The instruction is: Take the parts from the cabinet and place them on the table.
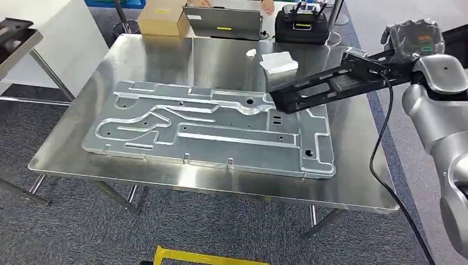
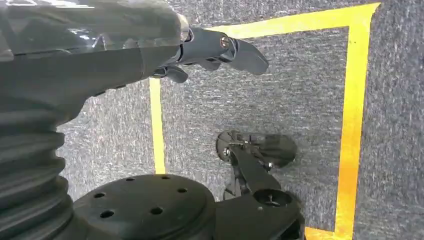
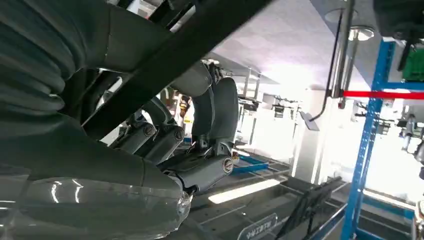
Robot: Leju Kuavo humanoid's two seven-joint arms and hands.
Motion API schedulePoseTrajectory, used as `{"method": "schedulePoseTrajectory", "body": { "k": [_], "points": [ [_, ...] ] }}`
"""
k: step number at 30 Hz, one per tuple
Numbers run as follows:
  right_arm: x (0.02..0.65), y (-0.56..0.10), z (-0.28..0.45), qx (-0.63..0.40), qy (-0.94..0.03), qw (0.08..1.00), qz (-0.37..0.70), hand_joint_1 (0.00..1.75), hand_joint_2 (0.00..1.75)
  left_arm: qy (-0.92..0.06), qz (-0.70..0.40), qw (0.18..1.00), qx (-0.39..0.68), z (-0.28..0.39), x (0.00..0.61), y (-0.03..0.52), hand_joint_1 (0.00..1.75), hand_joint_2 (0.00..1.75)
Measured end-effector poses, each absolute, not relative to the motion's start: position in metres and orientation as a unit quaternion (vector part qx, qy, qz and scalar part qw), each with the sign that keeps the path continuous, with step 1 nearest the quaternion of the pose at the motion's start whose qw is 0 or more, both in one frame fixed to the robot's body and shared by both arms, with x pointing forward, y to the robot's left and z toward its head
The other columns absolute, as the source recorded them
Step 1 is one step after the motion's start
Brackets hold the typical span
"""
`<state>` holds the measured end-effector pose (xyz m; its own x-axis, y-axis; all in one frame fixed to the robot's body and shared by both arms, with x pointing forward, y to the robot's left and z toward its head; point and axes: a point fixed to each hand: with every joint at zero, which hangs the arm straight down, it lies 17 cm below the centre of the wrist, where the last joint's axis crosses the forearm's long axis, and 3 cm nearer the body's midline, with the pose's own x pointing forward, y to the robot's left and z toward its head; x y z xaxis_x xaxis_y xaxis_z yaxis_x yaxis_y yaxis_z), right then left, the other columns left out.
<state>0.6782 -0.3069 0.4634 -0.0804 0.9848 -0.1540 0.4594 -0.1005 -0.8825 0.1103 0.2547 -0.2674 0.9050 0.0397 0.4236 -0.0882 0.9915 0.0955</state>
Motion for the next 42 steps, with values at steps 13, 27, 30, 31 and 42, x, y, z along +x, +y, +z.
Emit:
{"method": "schedulePoseTrajectory", "body": {
  "k": [13, 27, 30, 31, 42],
  "points": [
    [0.679, -0.317, 0.446, -0.604, -0.589, 0.317, 0.432, 1.75, 1.75, -0.214, 0.028, 0.975, 0.058, -0.268, 0.110, 0.256, 0.00, 1.75],
    [0.669, -0.232, 0.464, -0.561, -0.642, 0.244, 0.462, 1.75, 1.75, -0.215, 0.026, 0.975, 0.058, -0.267, 0.112, 0.256, 0.00, 1.75],
    [0.658, -0.174, 0.456, -0.533, -0.661, 0.208, 0.486, 1.75, 1.75, -0.219, 0.025, 0.974, 0.057, -0.267, 0.115, 0.255, 0.00, 1.75],
    [0.654, -0.155, 0.450, -0.520, -0.667, 0.199, 0.495, 1.75, 1.75, -0.220, 0.024, 0.974, 0.056, -0.266, 0.116, 0.254, 0.00, 1.75],
    [0.576, 0.010, 0.362, -0.371, -0.724, 0.131, 0.567, 1.75, 1.75, -0.215, 0.018, 0.974, 0.067, -0.268, 0.111, 0.256, 0.00, 1.75]
  ]
}}
